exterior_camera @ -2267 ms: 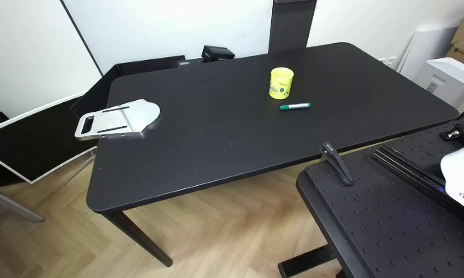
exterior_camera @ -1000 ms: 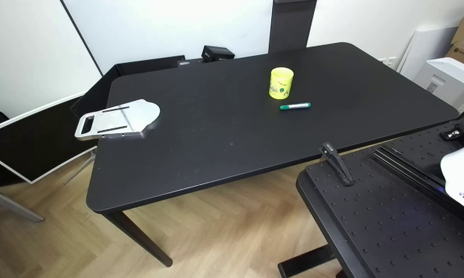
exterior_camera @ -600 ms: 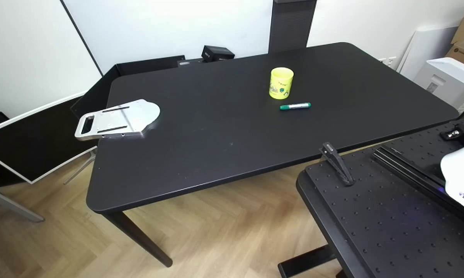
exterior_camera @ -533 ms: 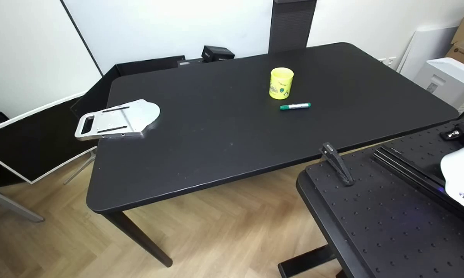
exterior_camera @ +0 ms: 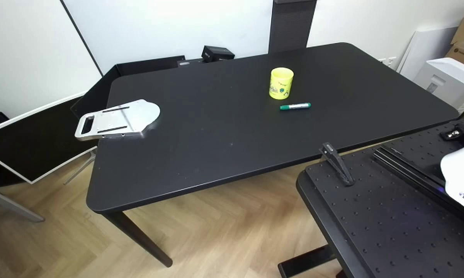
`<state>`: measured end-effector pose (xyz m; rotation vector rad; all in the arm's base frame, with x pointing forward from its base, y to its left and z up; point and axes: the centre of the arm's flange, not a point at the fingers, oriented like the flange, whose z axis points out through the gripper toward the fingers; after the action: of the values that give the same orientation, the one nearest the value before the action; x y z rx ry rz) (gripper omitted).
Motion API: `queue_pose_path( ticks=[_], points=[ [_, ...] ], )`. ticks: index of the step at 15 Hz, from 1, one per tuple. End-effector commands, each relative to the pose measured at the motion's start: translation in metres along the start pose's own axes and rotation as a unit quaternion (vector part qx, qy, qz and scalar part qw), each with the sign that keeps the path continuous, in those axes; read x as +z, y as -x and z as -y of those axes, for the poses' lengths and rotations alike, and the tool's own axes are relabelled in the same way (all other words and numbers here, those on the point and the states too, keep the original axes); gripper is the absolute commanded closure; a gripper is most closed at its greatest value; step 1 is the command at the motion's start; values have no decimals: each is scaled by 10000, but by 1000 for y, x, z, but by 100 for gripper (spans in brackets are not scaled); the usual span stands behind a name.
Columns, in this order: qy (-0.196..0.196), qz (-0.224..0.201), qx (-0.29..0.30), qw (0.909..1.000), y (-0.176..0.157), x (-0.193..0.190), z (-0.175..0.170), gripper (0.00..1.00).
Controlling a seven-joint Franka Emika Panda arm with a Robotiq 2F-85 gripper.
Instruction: Move the marker from the table and put it inside the green cup
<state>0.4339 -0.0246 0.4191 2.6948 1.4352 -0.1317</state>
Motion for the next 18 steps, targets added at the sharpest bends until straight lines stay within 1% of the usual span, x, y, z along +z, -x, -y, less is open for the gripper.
queue_pose_path(
  ticks=[1, 4, 6, 9, 11, 13, 14, 15, 18],
  points=[
    [126, -139, -1012, 9947, -18, 7, 18, 0],
    [309, -342, -1814, 9823, -39, 10, 33, 0],
    [412, -569, -2314, 9703, -55, 12, 43, 0],
    [498, -1065, -2935, 9487, -80, 12, 58, 0],
    [475, -1315, -2946, 9454, -95, 12, 67, 0],
    [383, -1463, -2851, 9465, -108, 15, 75, 0],
    [319, -1385, -2651, 9537, -114, 16, 78, 0],
    [361, -1333, -2826, 9492, -104, 11, 73, 0],
    [307, -1314, -2811, 9502, -111, 17, 77, 0]
  ],
)
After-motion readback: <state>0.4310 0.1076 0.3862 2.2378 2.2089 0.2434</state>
